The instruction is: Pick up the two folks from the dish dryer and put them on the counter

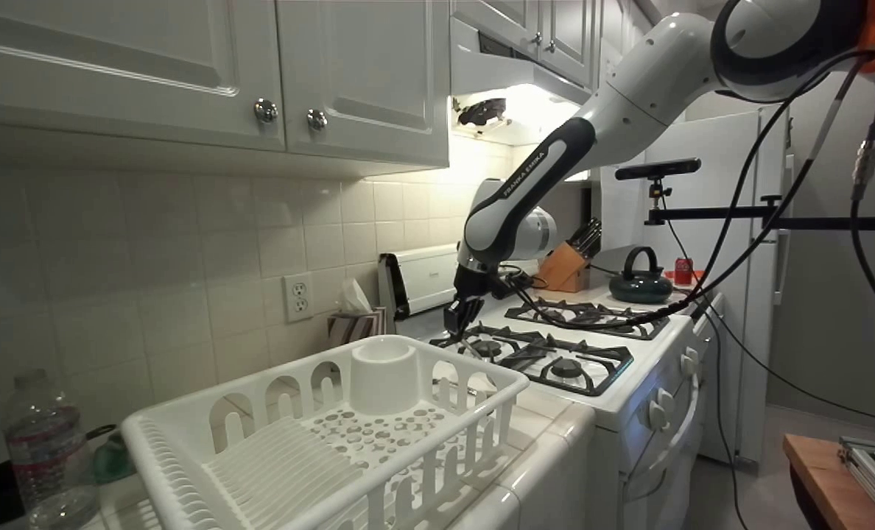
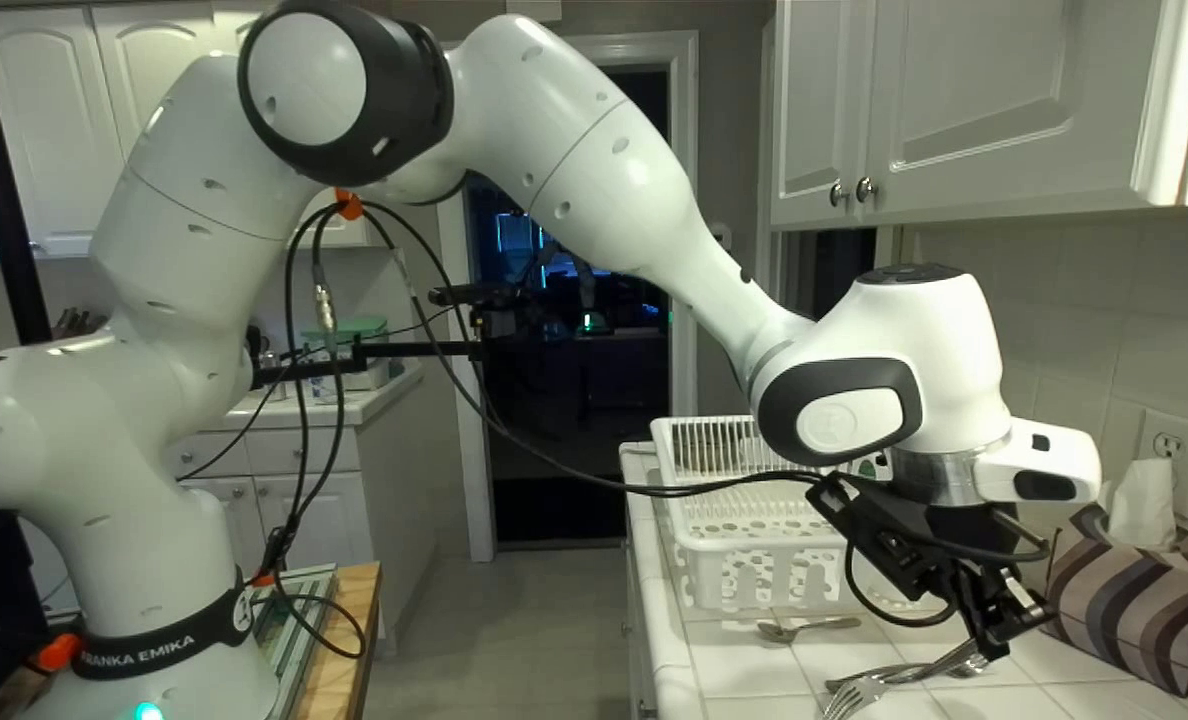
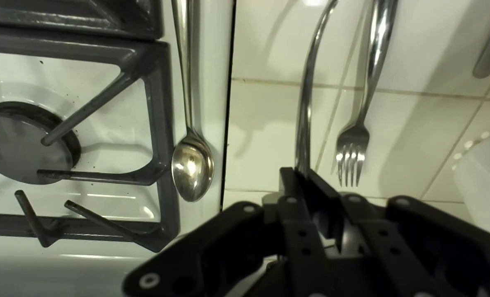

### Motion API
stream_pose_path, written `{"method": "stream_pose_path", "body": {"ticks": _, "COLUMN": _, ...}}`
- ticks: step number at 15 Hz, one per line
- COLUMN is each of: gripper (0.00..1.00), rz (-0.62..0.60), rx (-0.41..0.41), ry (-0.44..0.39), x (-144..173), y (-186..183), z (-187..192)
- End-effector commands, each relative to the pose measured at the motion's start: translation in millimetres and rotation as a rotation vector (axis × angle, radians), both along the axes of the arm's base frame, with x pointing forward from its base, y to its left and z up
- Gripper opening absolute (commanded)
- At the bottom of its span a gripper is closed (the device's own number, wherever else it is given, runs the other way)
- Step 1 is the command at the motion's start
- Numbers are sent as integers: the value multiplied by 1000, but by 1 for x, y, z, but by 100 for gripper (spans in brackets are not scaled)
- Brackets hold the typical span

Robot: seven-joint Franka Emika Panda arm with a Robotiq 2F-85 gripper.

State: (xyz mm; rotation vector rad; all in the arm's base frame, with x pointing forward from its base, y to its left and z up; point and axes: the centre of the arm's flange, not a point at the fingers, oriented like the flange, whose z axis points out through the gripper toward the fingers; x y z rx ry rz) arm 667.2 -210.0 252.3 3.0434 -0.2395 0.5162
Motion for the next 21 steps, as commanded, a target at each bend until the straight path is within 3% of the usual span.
{"method": "stream_pose_path", "body": {"ticks": 1, "gripper": 2, "rz": -42, "rx": -2, "ry": -17, "x": 12, "y": -6, "z": -13}}
{"method": "stream_pose_path", "body": {"ticks": 14, "gripper": 2, "rz": -98, "rx": 28, "ry": 39, "x": 12, "y": -8, "z": -64}}
{"method": "stream_pose_path", "body": {"ticks": 19, "gripper": 2, "rz": -93, "rx": 38, "ry": 3, "x": 10, "y": -6, "z": -46}}
{"method": "stream_pose_path", "body": {"ticks": 21, "gripper": 36, "rz": -84, "rx": 47, "ry": -15, "x": 6, "y": 0, "z": -27}}
